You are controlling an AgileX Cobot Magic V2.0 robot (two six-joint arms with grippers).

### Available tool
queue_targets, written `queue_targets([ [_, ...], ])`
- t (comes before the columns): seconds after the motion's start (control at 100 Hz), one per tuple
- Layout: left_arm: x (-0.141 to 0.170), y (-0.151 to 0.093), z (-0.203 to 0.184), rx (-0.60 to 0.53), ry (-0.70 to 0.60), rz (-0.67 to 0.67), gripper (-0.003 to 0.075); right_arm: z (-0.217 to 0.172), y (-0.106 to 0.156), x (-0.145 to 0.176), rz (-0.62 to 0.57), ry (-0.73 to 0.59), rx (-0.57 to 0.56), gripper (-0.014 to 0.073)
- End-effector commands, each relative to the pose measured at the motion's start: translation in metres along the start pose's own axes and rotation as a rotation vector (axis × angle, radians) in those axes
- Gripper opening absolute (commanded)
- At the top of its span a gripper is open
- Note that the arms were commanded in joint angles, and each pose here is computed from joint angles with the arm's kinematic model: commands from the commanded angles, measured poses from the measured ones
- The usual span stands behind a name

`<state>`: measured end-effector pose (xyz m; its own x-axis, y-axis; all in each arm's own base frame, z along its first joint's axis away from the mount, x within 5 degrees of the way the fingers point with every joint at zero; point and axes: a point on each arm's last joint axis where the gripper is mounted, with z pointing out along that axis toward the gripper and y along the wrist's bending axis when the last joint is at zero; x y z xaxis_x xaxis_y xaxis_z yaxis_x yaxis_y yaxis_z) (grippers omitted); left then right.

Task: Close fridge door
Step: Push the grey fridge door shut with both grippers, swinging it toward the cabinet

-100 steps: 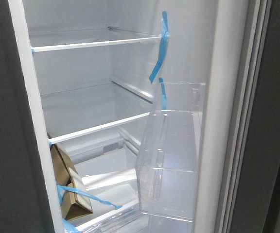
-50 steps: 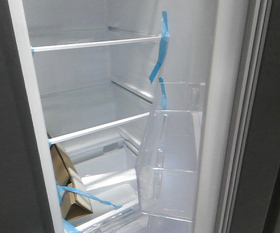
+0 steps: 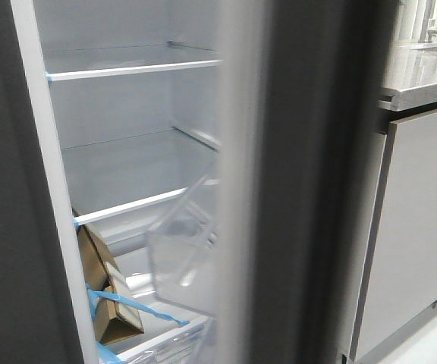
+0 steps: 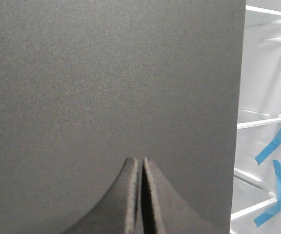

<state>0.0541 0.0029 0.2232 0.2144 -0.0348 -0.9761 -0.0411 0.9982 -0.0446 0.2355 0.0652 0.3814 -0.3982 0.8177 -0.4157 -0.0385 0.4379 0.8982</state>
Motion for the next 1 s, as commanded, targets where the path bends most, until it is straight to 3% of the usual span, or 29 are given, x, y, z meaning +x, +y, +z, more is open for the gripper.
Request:
queue_targets([
  [0.0, 0.004, 0.000, -0.001, 0.005, -0.050, -0.009, -0.0020, 0.005, 0.020, -0.002, -0.086, -0.025, -0.046, -0.0046],
  [0.44, 0.004, 0.000, -0.001, 0.005, -0.050, -0.009, -0.0020, 0.066, 0.047, 0.022, -0.412, -0.093, -0.092, -0.0046],
  [0.99, 0.004, 0.000, -0.001, 0.005, -0.050, -0.009, -0.0020, 0.156, 0.066, 0.051, -0.521, -0.054, -0.138, -0.0046],
])
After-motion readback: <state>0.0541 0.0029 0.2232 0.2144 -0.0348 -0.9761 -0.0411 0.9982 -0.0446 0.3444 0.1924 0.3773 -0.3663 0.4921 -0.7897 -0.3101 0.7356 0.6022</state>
